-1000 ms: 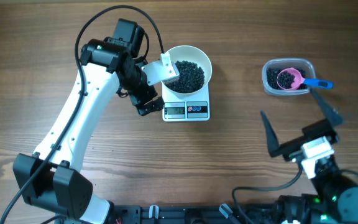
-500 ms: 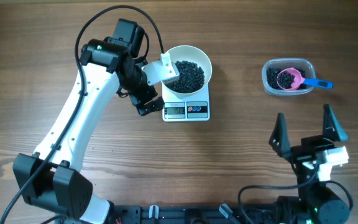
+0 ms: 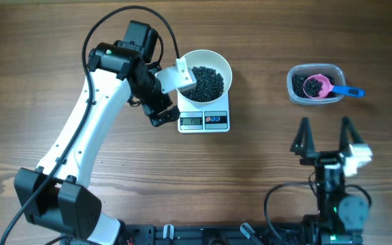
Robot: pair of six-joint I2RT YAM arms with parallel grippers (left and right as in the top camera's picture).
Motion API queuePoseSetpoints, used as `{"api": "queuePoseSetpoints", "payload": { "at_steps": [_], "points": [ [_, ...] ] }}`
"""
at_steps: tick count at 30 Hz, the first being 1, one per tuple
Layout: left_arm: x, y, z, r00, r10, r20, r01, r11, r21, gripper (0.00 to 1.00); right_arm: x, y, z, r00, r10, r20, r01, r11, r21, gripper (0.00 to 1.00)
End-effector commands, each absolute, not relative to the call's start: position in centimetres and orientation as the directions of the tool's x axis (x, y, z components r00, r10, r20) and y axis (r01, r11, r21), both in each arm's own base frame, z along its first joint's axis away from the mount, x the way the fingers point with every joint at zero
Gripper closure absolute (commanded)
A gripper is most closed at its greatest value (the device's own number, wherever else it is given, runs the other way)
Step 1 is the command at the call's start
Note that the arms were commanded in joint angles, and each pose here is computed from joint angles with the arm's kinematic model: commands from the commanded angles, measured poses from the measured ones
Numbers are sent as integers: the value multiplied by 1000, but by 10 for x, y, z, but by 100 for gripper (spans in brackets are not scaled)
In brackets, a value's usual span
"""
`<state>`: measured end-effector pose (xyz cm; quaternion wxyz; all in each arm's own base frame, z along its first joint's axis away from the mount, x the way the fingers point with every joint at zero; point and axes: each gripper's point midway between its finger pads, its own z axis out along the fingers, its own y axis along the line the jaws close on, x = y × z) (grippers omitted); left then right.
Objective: Scoop item into bowl and weigh 150g on scale
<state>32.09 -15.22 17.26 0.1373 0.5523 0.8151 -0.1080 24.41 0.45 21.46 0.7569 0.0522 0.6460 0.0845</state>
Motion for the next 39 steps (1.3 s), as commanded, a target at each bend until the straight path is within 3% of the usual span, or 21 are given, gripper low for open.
{"api": "queuePoseSetpoints", "payload": {
  "at_steps": [1,20,28,39],
  "points": [
    [321,-152,167,-347,876,-334,934,356,-36,0,247,5,176,1,203,-979,-32,979,203,0],
    [321,-152,167,-347,876,-333,934,356,-36,0,246,11,176,-12,244,-970,-64,968,244,1],
    [321,-152,167,-347,876,-333,934,356,-36,0,246,11,177,8,13,-1000,-65,998,13,0],
    [321,-152,167,-347,876,-334,934,356,-36,0,246,11,176,4,1,-1000,-65,998,1,0]
  ]
}}
